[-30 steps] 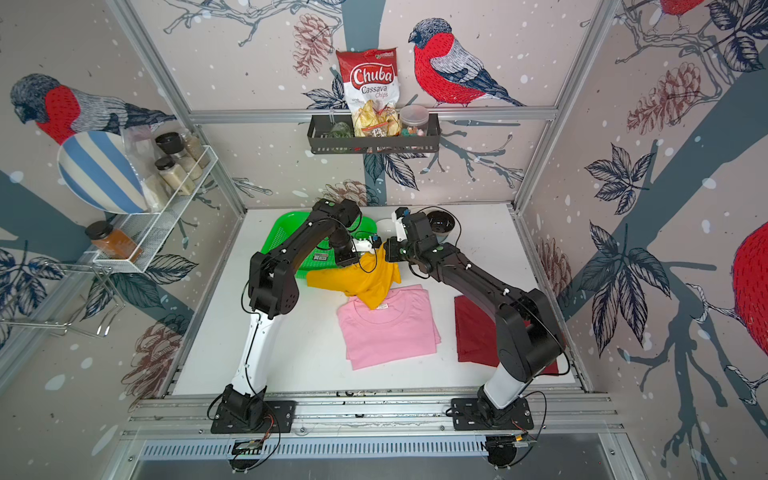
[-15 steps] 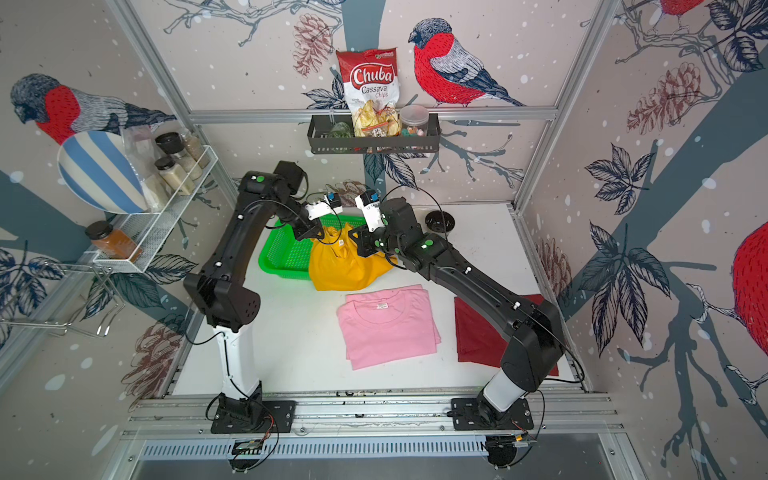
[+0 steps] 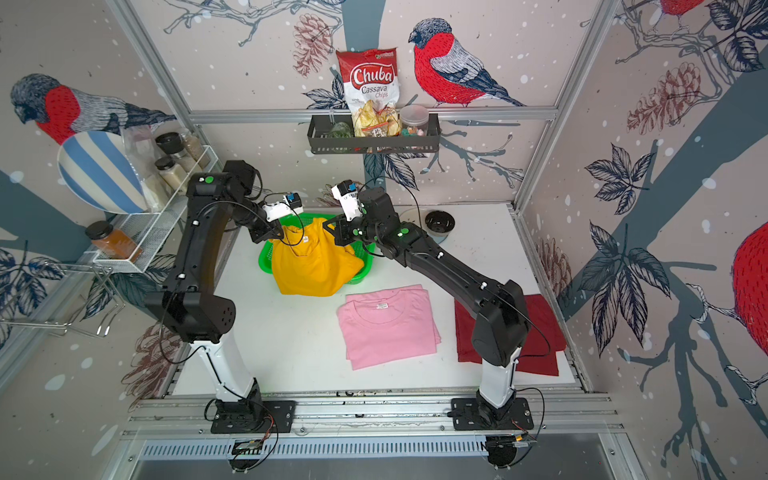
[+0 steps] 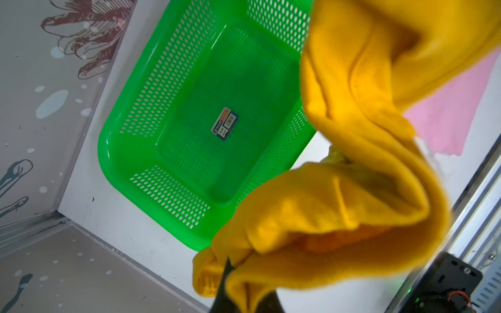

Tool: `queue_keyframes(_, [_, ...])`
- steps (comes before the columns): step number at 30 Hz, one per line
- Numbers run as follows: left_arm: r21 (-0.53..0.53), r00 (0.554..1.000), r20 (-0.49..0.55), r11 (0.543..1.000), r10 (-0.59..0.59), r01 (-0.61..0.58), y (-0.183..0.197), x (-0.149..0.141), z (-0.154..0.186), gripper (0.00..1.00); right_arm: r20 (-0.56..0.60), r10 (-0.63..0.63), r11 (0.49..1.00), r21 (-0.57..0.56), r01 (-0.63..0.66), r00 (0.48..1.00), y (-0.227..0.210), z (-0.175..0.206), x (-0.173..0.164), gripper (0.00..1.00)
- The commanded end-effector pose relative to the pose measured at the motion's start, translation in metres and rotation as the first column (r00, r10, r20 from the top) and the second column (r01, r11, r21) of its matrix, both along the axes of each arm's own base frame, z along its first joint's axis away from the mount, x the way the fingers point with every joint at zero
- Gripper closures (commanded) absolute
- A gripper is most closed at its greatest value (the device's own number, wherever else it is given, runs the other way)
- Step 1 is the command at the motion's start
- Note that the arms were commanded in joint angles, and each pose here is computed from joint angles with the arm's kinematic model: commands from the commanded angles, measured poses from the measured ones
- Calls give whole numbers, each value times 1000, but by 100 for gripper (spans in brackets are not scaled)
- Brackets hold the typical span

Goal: Put the folded t-shirts into the basket
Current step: Place the T-shirt in the bin.

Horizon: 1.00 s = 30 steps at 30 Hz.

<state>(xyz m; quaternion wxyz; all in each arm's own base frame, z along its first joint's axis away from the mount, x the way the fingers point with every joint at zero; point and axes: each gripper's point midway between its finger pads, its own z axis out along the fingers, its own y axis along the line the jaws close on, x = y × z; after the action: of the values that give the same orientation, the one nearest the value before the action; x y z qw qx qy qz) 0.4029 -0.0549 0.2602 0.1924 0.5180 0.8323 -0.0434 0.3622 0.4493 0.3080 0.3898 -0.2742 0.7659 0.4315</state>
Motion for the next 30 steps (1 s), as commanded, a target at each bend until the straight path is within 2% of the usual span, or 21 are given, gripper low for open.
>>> queue_keyframes(1, [78, 999, 48, 996, 26, -30, 17, 31, -15, 100, -84, -28, 999, 35, 31, 996, 7, -19, 21, 100])
queue_keyframes(5, [121, 995, 83, 991, 46, -55, 25, 74, -42, 100, -129, -102, 995, -9, 102, 986, -1, -54, 50, 100])
queue_keyframes(10, [153, 987, 156, 987, 28, -52, 26, 118, -58, 100, -160, -156, 987, -54, 150, 975, -7, -84, 74, 100])
queue_keyframes(15, [231, 982, 177, 973, -62, 19, 16, 142, -84, 100, -163, -197, 979, -87, 185, 967, -10, -102, 90, 100])
queue_keyframes(22, [375, 959, 219, 923, -180, 87, 9, 176, -117, 100, -167, -256, 959, -168, 229, 952, -16, -136, 111, 100])
queue_keyframes(27, [443, 937, 242, 888, -252, 124, 13, 197, -137, 100, -156, -330, 930, -224, 292, 931, -30, -158, 126, 100])
queue_keyframes(30, [452, 928, 263, 883, -264, 123, 11, 205, -142, 100, -163, -338, 926, -232, 297, 927, -33, -169, 132, 98])
